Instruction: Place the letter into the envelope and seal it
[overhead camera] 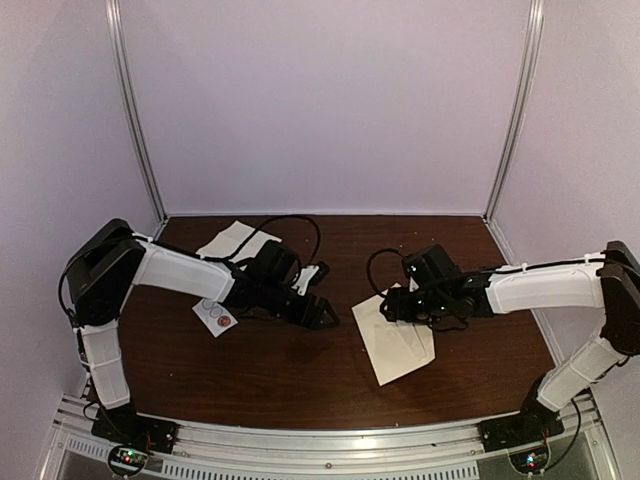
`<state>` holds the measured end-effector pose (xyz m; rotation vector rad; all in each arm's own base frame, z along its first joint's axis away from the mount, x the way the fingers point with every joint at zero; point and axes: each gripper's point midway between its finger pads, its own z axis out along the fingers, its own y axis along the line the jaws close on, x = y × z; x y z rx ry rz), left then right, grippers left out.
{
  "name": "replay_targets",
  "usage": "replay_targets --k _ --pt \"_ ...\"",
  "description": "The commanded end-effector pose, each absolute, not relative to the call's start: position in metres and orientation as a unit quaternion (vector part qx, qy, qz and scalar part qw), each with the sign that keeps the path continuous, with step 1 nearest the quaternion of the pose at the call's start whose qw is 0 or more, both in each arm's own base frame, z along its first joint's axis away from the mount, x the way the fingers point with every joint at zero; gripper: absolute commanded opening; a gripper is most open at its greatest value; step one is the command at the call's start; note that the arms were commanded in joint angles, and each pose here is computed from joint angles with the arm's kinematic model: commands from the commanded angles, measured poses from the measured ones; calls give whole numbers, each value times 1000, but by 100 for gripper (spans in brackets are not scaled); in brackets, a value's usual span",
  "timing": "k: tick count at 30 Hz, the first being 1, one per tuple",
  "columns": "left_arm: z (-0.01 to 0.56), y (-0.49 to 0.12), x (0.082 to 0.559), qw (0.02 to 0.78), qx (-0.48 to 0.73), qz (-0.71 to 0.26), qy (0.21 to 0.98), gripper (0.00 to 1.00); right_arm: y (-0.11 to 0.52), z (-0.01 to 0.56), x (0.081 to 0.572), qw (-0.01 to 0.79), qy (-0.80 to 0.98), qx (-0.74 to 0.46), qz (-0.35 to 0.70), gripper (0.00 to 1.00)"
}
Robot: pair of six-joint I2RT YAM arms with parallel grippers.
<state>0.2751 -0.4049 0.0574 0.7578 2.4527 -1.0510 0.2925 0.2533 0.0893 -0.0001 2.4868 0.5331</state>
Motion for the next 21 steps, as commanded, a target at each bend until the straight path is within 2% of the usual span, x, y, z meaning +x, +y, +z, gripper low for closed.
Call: replay_targets --k 1,9,17,21 --pt "74 -419 278 198 275 -413 845 72 280 74 282 262 933 -11 247 64" --pt "81 -434 257 182 295 -462 816 60 312 57 277 238 927 10 289 60" --pt "60 -445 241 141 302 -490 805 58 318 58 278 239 925 8 295 60" --pt "44 -444 243 134 308 -471 816 58 319 57 278 239 924 8 298 60"
